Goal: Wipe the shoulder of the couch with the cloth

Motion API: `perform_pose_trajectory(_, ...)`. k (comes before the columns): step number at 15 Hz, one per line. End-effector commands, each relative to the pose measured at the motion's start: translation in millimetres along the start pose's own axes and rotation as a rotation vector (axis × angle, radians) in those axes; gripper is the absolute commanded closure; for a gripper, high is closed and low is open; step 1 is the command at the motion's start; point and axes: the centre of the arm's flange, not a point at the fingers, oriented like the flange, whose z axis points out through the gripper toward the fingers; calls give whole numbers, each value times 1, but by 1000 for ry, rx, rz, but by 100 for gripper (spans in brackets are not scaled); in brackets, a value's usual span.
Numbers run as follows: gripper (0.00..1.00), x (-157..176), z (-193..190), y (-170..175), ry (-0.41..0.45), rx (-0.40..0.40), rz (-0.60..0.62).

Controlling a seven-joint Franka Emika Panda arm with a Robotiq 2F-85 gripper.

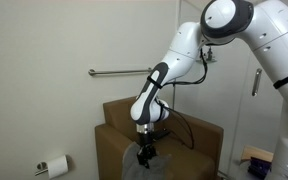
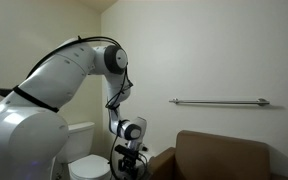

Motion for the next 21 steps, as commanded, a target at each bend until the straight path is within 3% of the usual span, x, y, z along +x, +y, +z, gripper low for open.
perform_pose_trajectory(1, 97, 84, -4, 38, 97, -78, 39)
perform_pose_trajectory(7, 97, 169, -33, 81, 220, -128, 102)
perform_pose_trajectory(12, 96, 206, -65, 94, 357, -103, 171)
perform_pose_trajectory(16, 96, 208, -115, 92, 532, -79, 176)
perform_pose_trajectory(21, 96, 172, -200, 63, 788, -126, 99)
